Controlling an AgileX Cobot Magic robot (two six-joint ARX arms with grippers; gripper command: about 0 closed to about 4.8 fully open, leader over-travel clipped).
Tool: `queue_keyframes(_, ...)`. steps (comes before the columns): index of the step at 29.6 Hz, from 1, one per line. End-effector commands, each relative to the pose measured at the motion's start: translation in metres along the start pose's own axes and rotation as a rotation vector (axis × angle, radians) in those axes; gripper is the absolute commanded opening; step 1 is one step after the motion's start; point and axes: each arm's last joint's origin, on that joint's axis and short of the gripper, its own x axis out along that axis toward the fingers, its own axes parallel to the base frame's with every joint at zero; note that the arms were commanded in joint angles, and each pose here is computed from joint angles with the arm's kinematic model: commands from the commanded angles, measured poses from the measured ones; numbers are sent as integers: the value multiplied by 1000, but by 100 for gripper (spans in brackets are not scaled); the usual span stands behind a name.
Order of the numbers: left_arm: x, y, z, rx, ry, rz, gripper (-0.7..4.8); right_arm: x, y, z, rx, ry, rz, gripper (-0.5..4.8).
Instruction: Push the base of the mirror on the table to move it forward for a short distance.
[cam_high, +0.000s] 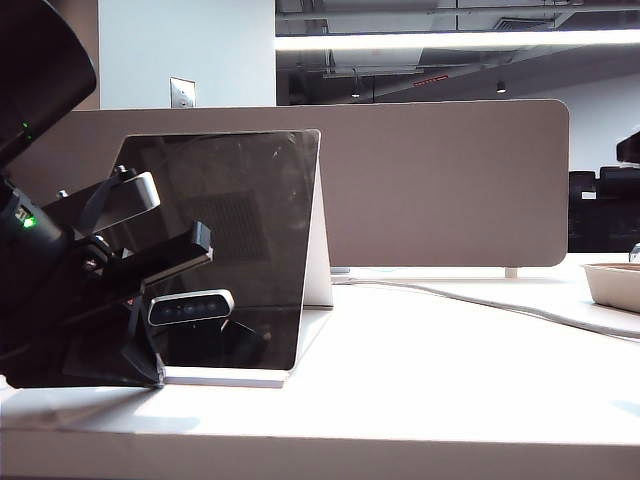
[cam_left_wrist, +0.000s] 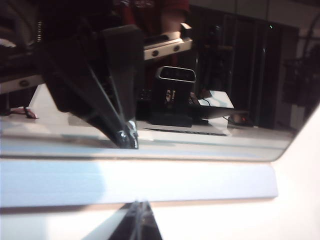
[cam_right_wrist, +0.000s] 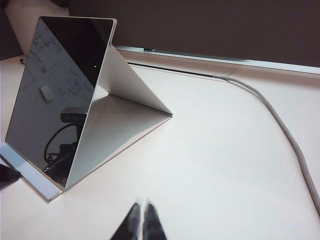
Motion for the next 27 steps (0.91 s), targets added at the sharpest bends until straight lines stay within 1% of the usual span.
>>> queue_keyframes(1, 1, 2, -1, -11, 25, 8, 3, 0, 0, 2, -2, -17, 4, 22)
queue_keyframes(4, 1, -1, 2, -5, 19, -3, 3, 0, 0, 2, -2, -17, 4, 22)
queue_keyframes(9, 2, -6, 8, 34, 11, -11, 3, 0, 0, 2, -2, -17, 4, 22)
queue_keyframes(11, 3, -7, 12, 38, 27, 13, 3, 0, 0, 2, -2, -17, 4, 22)
queue_keyframes(14, 6, -4, 18, 24, 84, 57, 3, 0, 0, 2, -2, -17, 3, 22)
queue_keyframes(16, 9, -4, 23, 31, 97, 77, 3, 0, 0, 2, -2, -17, 4, 22)
queue_keyframes(19, 12, -7, 31, 59, 82, 79, 3, 0, 0, 2, -2, -16, 4, 22)
queue_keyframes(23, 14, -12, 41, 72, 62, 71, 3, 0, 0, 2, -2, -16, 4, 22)
queue_keyframes(27, 17, -15, 47, 65, 49, 72, 3, 0, 0, 2, -2, -17, 4, 22)
